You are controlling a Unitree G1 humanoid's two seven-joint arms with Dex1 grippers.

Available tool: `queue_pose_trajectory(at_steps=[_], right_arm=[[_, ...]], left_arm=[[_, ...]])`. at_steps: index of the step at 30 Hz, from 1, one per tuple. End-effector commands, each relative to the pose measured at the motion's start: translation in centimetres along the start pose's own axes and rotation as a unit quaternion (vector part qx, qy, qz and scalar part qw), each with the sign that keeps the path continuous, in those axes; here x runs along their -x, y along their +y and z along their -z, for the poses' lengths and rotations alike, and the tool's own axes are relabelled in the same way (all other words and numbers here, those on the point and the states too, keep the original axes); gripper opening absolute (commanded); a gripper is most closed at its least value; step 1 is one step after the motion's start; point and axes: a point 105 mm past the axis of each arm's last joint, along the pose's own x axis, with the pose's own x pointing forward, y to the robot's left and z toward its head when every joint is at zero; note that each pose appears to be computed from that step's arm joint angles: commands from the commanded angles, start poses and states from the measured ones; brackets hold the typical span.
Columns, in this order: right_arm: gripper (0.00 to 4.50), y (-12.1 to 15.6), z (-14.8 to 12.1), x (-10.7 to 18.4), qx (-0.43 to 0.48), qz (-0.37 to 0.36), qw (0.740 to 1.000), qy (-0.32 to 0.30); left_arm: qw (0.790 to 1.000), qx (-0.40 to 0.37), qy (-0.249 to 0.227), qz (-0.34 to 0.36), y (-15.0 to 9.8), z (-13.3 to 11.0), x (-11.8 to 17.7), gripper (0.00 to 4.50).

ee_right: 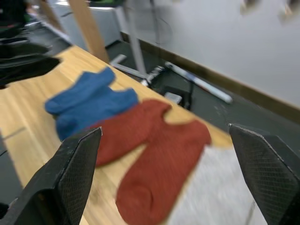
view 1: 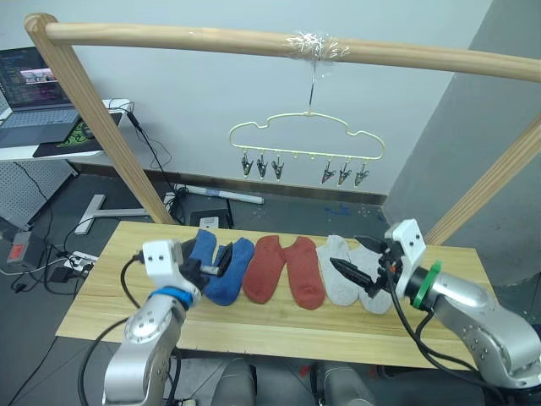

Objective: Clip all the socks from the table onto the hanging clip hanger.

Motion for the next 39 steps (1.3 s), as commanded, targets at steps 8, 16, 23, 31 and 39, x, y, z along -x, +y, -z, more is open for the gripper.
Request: queue_pose_trajectory(at_steps=[8, 16, 23, 31, 39], right_arm=[[4.50, 0.4, -6.7, -1.2, 0.032, -0.059, 0.996, -0.057], [4.50, 0.9, -9.8, -1.3, 0.049, -0.083, 0.993, -0.074], [4.50, 1.3, -11.5, -1.2, 0.055, -0.095, 0.991, -0.081], [4.50, 1.2, -11.4, -1.1, 0.057, -0.085, 0.992, -0.079], [4.50, 2.1, -10.9, -1.2, 0.051, -0.081, 0.992, -0.077]], left_arm=[[0.997, -0.037, -0.065, 0.003, -0.3, -5.3, -2.7, 3.66], [0.995, -0.052, -0.084, 0.001, -0.8, -7.1, -4.4, 3.66], [0.994, -0.061, -0.089, 0.000, -1.1, -7.7, -5.6, 2.85], [0.994, -0.067, -0.085, 0.005, -1.1, -7.5, -6.0, 2.85], [0.994, -0.068, -0.086, 0.010, -1.1, -7.8, -7.9, 2.85]])
